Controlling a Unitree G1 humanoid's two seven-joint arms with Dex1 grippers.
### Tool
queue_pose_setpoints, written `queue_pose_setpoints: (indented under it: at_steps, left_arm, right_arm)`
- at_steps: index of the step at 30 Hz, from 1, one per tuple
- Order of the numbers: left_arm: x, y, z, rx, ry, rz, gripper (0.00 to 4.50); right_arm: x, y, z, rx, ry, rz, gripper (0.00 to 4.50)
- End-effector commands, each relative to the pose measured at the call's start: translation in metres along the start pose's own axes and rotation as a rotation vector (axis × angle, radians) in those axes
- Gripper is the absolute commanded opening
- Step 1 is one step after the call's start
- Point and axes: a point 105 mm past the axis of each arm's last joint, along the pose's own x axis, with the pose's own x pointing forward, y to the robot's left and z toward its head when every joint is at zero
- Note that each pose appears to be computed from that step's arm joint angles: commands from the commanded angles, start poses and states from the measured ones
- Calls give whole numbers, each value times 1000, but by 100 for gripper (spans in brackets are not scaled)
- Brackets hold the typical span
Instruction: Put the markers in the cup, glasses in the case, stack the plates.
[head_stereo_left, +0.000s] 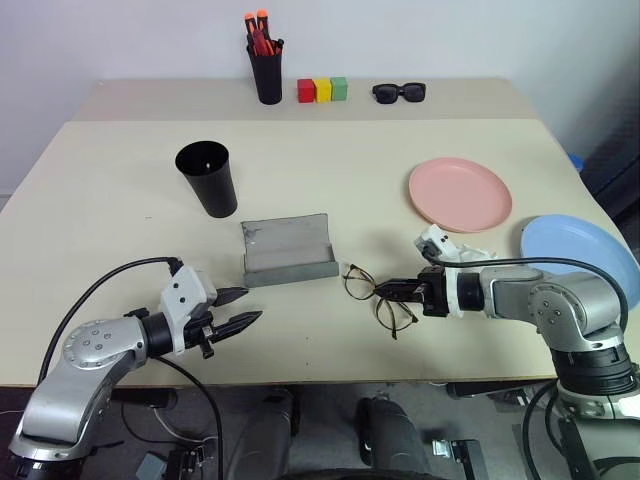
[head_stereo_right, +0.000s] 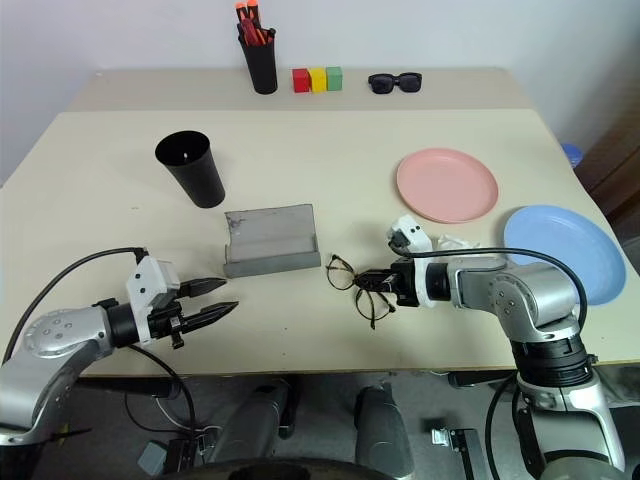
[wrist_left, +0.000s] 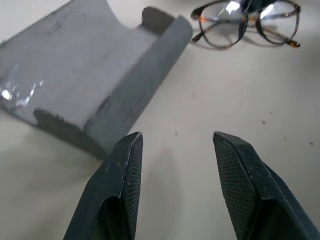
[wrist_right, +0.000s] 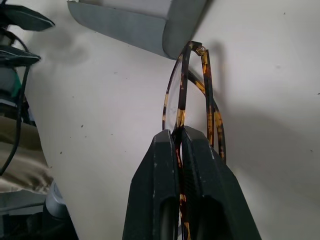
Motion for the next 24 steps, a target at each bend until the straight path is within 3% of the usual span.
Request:
queue_pose_setpoints:
  at_steps: [1,7,9,17,24]
  left_arm:
    - [-11,12,5,-1,-46,86,227]
    - [-30,34,-10,-61,-55,242,227]
    - [-32,35,-14,-67,-53,256,227]
    - [-32,33,-17,-70,-63,265,227]
    - [-36,23,-19,-73,-58,274,227]
  right_arm:
    - [-7,13,23,-191,-28,-13,6]
    - [1,74,72,-580,-111,173,6]
    - [14,81,88,-657,-135,196,6]
    - [77,73,114,-819,-64,278,6]
    - [102,57,112,-747,29,349,6]
